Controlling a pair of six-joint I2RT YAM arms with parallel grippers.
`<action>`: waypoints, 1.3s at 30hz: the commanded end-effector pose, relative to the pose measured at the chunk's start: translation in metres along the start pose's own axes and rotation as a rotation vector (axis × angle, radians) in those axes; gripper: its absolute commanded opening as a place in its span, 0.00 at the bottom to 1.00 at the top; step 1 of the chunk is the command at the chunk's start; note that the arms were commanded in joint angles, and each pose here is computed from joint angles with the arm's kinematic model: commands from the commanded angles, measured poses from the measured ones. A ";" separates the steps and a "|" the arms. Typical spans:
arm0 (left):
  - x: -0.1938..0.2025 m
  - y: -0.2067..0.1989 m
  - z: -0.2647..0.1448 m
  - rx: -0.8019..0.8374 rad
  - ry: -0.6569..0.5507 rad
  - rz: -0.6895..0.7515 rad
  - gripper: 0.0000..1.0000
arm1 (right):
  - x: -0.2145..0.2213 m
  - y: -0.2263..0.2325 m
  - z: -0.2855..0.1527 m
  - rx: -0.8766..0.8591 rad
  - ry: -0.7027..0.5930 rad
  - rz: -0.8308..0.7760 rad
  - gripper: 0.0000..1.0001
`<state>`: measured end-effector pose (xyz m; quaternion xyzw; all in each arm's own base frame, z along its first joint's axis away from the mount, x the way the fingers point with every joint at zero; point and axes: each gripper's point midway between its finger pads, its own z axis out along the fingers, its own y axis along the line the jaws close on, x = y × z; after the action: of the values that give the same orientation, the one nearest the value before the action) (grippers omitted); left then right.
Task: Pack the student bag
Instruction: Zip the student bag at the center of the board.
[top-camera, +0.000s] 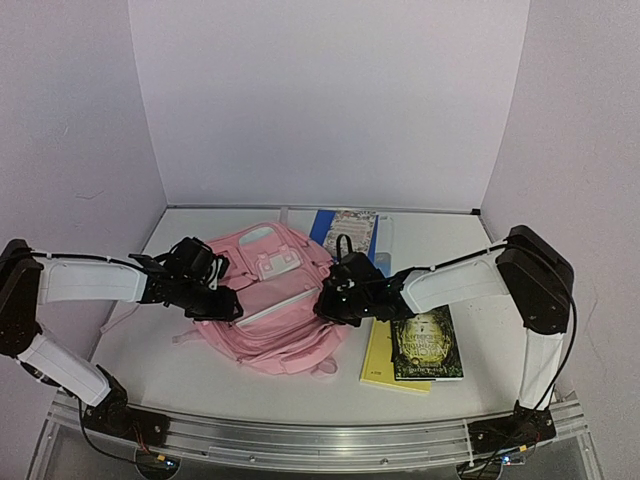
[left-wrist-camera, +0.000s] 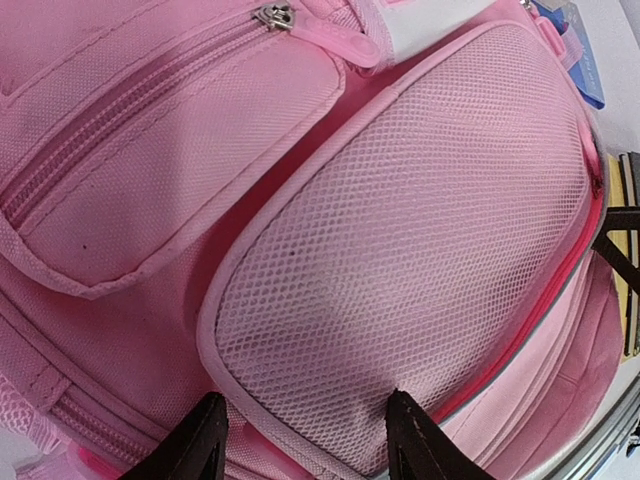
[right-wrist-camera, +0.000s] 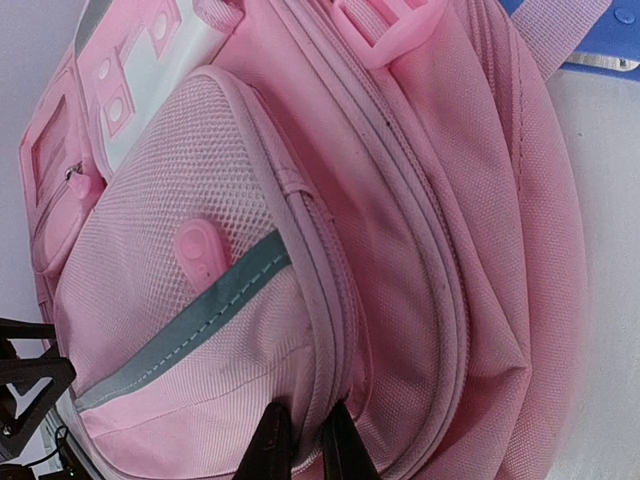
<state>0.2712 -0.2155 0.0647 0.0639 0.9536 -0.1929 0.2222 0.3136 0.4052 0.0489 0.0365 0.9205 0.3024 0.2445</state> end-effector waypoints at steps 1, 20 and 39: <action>0.003 -0.011 0.003 0.075 0.018 0.048 0.54 | 0.000 -0.028 0.012 0.090 -0.008 -0.027 0.10; 0.043 -0.062 -0.015 0.300 0.267 0.101 0.52 | -0.005 -0.025 0.010 0.080 -0.022 -0.032 0.10; 0.064 -0.071 -0.013 0.165 0.301 0.265 0.39 | -0.006 -0.023 0.014 0.074 -0.021 -0.031 0.10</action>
<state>0.1885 -0.2648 0.0617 0.2070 0.9453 -0.2416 0.0715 0.3277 0.3956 0.0478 0.0365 0.9193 0.2884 0.2654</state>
